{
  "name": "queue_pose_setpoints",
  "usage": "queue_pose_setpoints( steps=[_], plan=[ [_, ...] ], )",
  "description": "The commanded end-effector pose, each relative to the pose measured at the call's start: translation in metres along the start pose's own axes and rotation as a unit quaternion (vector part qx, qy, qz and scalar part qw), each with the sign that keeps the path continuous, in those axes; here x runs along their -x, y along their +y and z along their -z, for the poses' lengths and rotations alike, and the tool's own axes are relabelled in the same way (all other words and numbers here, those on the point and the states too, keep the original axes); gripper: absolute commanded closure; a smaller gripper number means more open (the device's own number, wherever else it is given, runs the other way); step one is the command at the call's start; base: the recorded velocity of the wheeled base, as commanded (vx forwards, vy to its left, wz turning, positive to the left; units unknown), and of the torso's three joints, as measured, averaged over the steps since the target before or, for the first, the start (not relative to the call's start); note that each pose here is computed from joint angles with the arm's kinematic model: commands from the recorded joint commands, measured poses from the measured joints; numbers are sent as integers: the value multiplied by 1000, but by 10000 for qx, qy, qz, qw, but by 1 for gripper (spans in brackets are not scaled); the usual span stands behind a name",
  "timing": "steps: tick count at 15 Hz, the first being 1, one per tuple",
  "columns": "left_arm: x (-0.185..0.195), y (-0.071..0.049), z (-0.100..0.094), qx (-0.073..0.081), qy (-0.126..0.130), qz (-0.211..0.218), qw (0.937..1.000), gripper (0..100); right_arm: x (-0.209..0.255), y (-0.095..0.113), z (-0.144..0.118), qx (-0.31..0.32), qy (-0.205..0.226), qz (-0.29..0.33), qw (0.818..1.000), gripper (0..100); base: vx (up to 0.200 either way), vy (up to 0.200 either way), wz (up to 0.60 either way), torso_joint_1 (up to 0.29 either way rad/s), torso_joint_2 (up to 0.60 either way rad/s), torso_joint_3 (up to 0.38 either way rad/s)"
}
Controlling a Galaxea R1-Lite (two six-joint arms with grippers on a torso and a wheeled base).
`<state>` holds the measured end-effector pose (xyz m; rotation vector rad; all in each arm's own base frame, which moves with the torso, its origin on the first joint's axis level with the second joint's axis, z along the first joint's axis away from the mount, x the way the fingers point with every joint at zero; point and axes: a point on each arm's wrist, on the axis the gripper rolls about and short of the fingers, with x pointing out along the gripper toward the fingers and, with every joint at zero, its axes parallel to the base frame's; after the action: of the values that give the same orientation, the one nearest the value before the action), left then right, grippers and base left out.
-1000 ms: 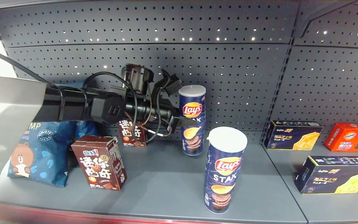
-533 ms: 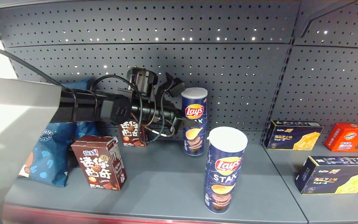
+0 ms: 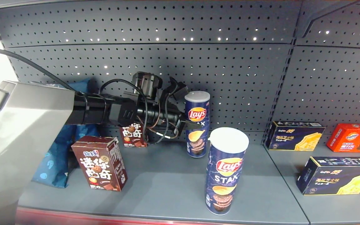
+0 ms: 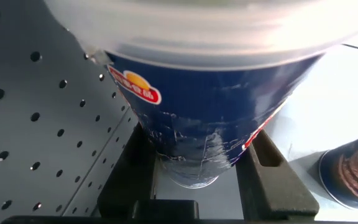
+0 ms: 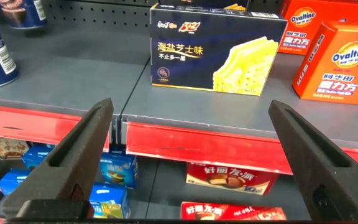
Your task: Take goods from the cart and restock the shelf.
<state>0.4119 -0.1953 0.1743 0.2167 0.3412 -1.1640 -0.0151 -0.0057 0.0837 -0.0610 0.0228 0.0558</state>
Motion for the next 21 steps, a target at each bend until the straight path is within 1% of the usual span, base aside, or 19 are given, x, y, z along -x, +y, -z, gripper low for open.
queue_pose_setpoints(
  steps=[1,2,5,11,15,21],
  plan=[
    [-3,2,2,6,11,5,10000,100,0,0,0,6,6,-9,10000,0,0,0,0,0,0,0],
    [-5,3,4,23,22,9,10000,100,0,0,0,6,7,-1,10000,0,0,0,0,0,0,0],
    [-9,5,4,6,8,3,10000,100,0,0,0,6,7,-1,10000,0,0,0,0,0,0,0],
    [-18,4,5,-12,11,60,10000,100,0,0,0,6,6,-9,10000,0,0,0,0,0,0,0],
    [-20,4,8,9,42,69,10000,100,0,0,0,6,6,-9,10000,0,0,0,0,0,0,0],
    [-25,0,9,-18,89,52,9999,100,0,0,0,6,7,-1,10000,0,0,0,0,0,0,0]
  ],
)
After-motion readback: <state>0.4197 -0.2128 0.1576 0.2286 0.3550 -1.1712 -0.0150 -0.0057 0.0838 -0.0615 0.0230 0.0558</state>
